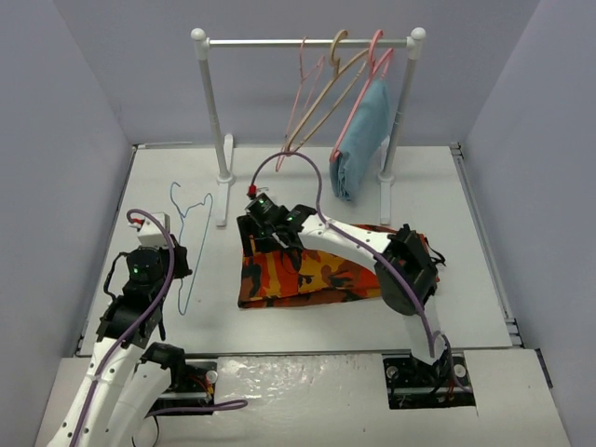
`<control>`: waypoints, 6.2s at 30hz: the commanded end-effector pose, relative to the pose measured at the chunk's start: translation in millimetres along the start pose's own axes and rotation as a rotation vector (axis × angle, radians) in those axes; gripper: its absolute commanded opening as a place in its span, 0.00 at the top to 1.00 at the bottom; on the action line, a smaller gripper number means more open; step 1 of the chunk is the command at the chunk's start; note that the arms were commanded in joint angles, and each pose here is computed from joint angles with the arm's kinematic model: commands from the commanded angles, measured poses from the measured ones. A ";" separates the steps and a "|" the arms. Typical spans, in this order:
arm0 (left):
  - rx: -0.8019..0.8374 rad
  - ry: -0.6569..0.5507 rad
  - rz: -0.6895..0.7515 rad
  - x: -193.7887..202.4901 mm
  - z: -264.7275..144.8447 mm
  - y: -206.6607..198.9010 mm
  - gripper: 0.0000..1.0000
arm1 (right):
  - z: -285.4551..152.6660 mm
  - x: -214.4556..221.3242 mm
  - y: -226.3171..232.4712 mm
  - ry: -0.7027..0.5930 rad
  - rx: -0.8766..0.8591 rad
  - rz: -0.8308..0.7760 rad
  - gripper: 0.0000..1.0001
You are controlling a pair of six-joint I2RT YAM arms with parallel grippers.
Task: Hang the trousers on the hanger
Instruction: Place trousers on hanger
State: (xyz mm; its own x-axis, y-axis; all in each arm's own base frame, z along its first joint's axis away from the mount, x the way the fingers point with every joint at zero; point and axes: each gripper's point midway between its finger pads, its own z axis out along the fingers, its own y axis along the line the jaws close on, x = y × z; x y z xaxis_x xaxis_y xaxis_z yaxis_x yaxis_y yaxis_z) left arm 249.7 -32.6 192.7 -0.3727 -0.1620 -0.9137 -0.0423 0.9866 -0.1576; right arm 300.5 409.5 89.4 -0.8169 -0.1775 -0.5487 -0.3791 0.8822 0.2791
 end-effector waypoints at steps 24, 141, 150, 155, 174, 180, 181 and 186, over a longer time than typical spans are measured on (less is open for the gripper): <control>0.288 -0.137 0.001 -35.2 11.0 -59.8 1.00 | 25.1 32.8 -24.1 0.087 0.026 -0.030 1.00; 0.465 -0.043 -0.303 33.4 35.6 -132.4 1.00 | -93.8 -125.4 82.3 -0.684 -0.628 -0.497 0.46; 0.471 -0.048 -0.302 29.3 34.4 -133.9 1.00 | -71.3 -119.4 84.6 -0.655 -0.652 -0.478 0.52; 0.478 -0.054 -0.306 25.2 33.2 -135.7 1.00 | -61.8 -114.4 85.3 -0.638 -0.667 -0.470 0.57; 0.245 0.094 -0.215 18.5 29.7 -102.8 0.23 | -62.1 -108.2 73.3 -0.617 -0.630 -0.482 1.00; 0.119 0.157 -0.267 16.3 40.4 -77.1 0.22 | -68.3 -111.7 69.9 -0.633 -0.606 -0.473 1.00; 0.104 0.181 -0.294 20.4 44.4 -72.4 0.22 | -68.9 -112.0 70.2 -0.634 -0.605 -0.470 1.00; 0.100 0.289 -0.352 37.1 61.3 -65.5 0.22 | -70.3 -111.7 69.4 -0.637 -0.602 -0.466 1.00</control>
State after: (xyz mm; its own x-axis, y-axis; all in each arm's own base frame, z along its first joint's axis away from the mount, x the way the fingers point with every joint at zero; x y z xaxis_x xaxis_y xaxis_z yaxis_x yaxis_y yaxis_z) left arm 288.8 -98.2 149.3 -0.5370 -0.4286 -0.7266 -0.1173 0.8909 -0.4388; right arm 335.3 461.0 166.8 -0.3124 -0.1252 -0.9417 -0.8836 0.4022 0.2396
